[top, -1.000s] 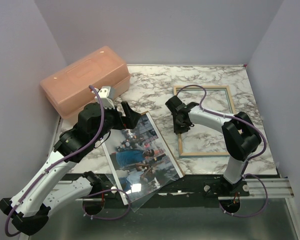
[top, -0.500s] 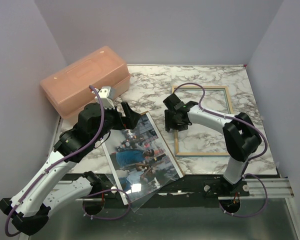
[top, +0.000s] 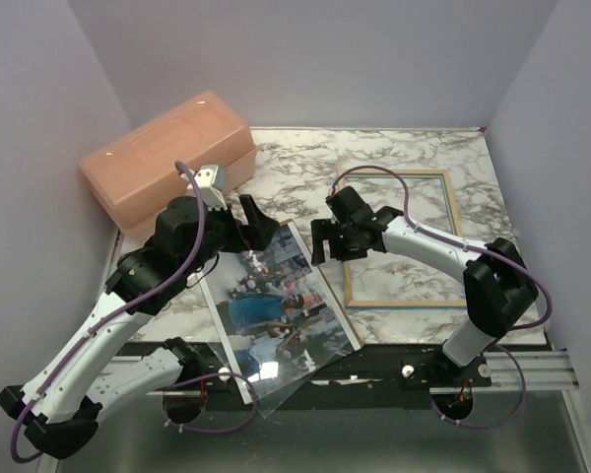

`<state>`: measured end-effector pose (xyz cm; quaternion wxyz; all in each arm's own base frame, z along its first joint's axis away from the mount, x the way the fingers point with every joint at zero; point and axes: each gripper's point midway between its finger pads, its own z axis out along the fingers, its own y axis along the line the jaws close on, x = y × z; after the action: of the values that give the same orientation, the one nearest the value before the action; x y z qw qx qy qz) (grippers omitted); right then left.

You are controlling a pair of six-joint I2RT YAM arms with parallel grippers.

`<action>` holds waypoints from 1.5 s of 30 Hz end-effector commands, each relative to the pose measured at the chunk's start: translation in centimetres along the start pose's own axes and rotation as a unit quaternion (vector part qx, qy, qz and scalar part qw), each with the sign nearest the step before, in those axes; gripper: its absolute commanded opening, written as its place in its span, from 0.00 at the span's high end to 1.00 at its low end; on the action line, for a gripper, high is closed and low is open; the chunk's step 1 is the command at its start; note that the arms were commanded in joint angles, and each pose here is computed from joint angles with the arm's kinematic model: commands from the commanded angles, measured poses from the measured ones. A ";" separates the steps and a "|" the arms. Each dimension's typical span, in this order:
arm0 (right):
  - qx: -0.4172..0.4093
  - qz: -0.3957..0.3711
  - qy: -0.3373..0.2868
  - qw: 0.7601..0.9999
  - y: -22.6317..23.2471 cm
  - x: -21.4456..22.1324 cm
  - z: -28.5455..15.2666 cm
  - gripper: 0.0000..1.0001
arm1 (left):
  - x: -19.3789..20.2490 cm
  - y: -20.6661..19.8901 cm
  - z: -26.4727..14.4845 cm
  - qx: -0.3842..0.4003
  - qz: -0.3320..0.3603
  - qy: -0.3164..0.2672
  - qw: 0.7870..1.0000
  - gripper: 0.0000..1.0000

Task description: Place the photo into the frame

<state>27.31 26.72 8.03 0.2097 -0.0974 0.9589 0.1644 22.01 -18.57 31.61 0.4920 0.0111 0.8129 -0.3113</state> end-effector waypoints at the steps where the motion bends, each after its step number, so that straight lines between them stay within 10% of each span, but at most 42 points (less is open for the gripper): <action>1: -0.046 -0.029 0.031 0.998 1.6 2.3 0.1 0.13 | 1.2 0.4 1.1 -0.021 -0.016 0.048 0.998 0.01; 14: -0.060 -0.039 0.087 0.994 1.6 7.0 0.6 0.13 | 8.7 6.6 6.3 -0.050 -0.157 0.172 0.971 0.01; 24: -0.042 -0.044 0.117 0.991 1.1 9.0 1.9 0.13 | 12.4 13.2 5.5 -0.195 -0.118 0.235 0.945 0.01; 45: -0.162 -0.028 0.163 0.973 5.7 10.5 1.0 0.15 | 17.2 15.6 7.3 -0.221 -0.119 0.321 0.913 0.05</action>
<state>18.60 28.71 3.26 0.0746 -0.1732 0.9556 0.2266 23.89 -14.90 8.34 0.1582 -0.1028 0.9684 -0.1633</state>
